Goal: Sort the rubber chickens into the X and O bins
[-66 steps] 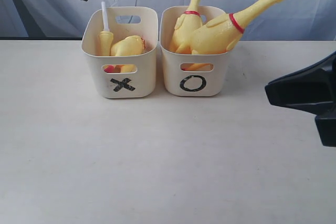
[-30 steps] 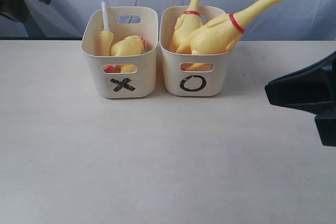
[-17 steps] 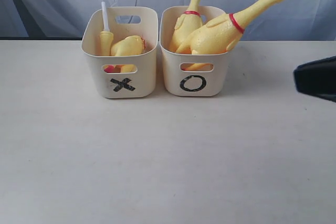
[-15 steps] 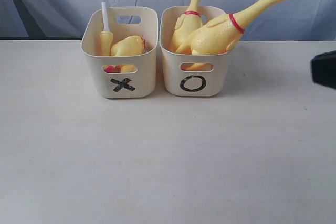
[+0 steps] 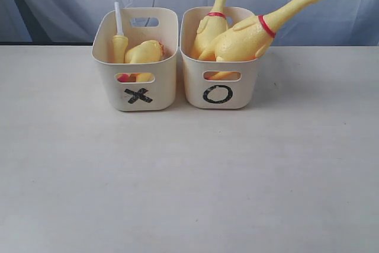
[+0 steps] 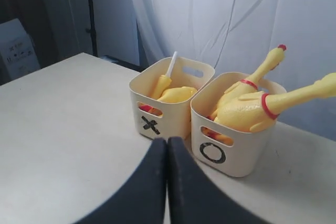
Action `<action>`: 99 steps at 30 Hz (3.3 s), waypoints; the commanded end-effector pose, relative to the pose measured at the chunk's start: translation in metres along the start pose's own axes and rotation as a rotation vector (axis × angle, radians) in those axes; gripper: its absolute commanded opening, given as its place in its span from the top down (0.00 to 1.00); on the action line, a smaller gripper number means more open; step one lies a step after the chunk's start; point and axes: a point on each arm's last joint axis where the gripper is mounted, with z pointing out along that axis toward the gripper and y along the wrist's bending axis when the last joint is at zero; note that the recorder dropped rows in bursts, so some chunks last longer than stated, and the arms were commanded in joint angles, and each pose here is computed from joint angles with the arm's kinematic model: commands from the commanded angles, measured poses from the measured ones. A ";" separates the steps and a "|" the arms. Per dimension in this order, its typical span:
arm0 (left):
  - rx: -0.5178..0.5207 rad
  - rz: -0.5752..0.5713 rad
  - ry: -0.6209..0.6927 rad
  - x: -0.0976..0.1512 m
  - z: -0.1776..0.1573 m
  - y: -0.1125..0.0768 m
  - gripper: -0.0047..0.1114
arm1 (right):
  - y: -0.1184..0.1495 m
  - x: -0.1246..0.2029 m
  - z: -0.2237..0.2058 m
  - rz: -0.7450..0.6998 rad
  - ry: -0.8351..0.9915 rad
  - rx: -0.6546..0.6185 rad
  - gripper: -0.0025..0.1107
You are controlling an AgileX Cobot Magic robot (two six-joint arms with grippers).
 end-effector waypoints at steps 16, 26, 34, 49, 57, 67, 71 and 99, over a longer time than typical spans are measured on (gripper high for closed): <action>-0.186 -0.075 -0.458 0.069 -0.159 0.027 0.92 | 0.047 0.021 -0.068 -0.138 -0.280 0.128 0.98; -0.237 -0.046 -0.370 0.097 -0.134 0.030 0.92 | 0.050 0.023 -0.073 -0.151 -0.301 0.130 0.98; -0.247 -0.016 -0.232 0.112 -0.095 0.028 0.92 | 0.050 0.023 -0.073 -0.151 -0.301 0.130 0.98; -0.264 -0.001 -0.145 0.122 -0.077 0.028 0.92 | 0.011 0.007 -0.079 -0.344 -0.620 0.585 0.98; -0.045 -0.048 -0.205 0.124 -0.041 0.007 0.92 | -0.014 0.028 -0.053 -0.426 -0.685 0.722 0.98; 0.127 -0.103 -0.630 0.135 0.023 -0.009 0.92 | -0.033 0.067 -0.020 -0.480 -0.575 0.753 0.98; 0.112 -0.064 -0.593 0.161 0.042 -0.009 0.92 | -0.039 0.085 -0.007 -0.463 -0.510 0.740 0.98; 0.040 0.103 -0.189 0.292 0.105 -0.004 0.92 | -0.056 0.198 0.043 -0.386 0.052 0.596 0.98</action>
